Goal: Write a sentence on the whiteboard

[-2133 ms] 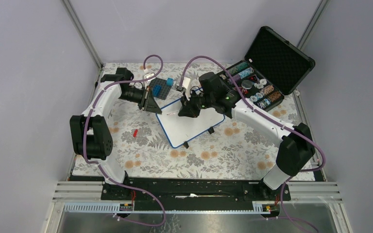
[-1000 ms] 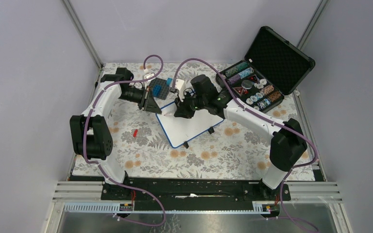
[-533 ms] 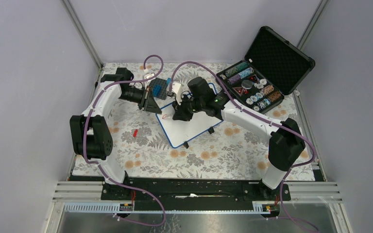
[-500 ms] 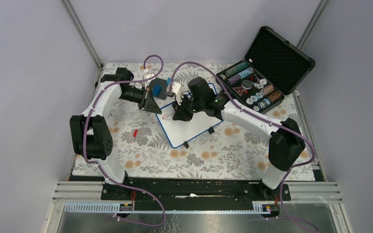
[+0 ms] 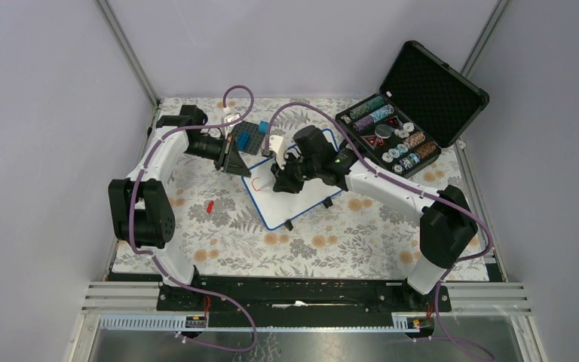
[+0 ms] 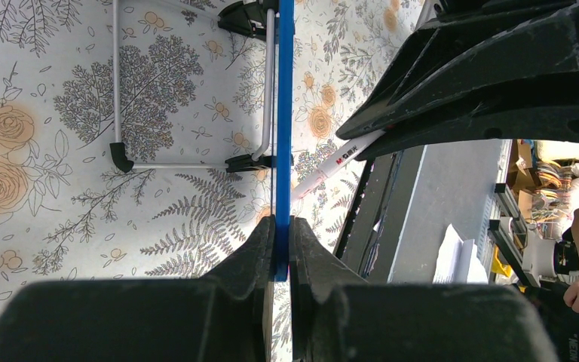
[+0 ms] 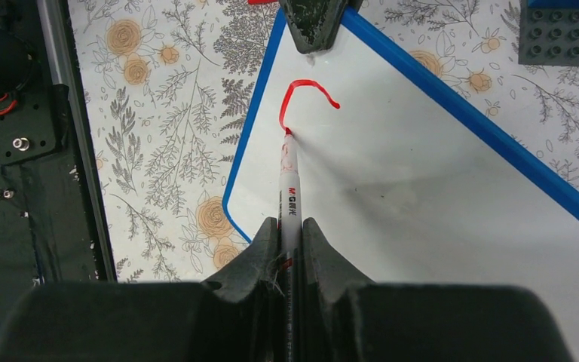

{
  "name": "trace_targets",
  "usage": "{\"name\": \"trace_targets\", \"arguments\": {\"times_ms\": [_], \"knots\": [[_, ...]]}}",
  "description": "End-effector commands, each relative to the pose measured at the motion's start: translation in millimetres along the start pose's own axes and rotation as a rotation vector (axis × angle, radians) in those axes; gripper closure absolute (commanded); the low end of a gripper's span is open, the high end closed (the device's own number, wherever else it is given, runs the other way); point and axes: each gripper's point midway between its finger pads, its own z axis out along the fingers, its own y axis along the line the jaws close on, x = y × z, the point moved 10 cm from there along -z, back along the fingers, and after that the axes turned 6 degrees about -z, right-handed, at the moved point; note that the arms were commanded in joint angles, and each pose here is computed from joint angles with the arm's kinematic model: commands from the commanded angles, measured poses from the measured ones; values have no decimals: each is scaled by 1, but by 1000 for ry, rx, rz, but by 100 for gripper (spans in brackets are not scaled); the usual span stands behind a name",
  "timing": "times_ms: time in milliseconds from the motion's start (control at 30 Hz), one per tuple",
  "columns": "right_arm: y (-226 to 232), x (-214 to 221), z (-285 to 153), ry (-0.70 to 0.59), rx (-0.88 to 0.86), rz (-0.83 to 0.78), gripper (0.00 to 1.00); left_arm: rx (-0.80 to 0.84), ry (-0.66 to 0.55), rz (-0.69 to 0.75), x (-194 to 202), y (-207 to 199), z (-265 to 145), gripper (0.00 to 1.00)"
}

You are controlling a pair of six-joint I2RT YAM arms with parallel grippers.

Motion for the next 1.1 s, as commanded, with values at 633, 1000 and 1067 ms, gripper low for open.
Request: {"name": "trace_targets", "arguments": {"times_ms": [633,1000,1067], "knots": [[-9,-31,-15,-60,51,-43,100,22,-10,41,-5,-11,-1,100],[-12,-25,-13,-29,77,-53,100,16,-4,37,-4,-9,0,100],[-13,-24,-14,-21,90,-52,100,13,-4,36,-4,-9,0,100]]}}
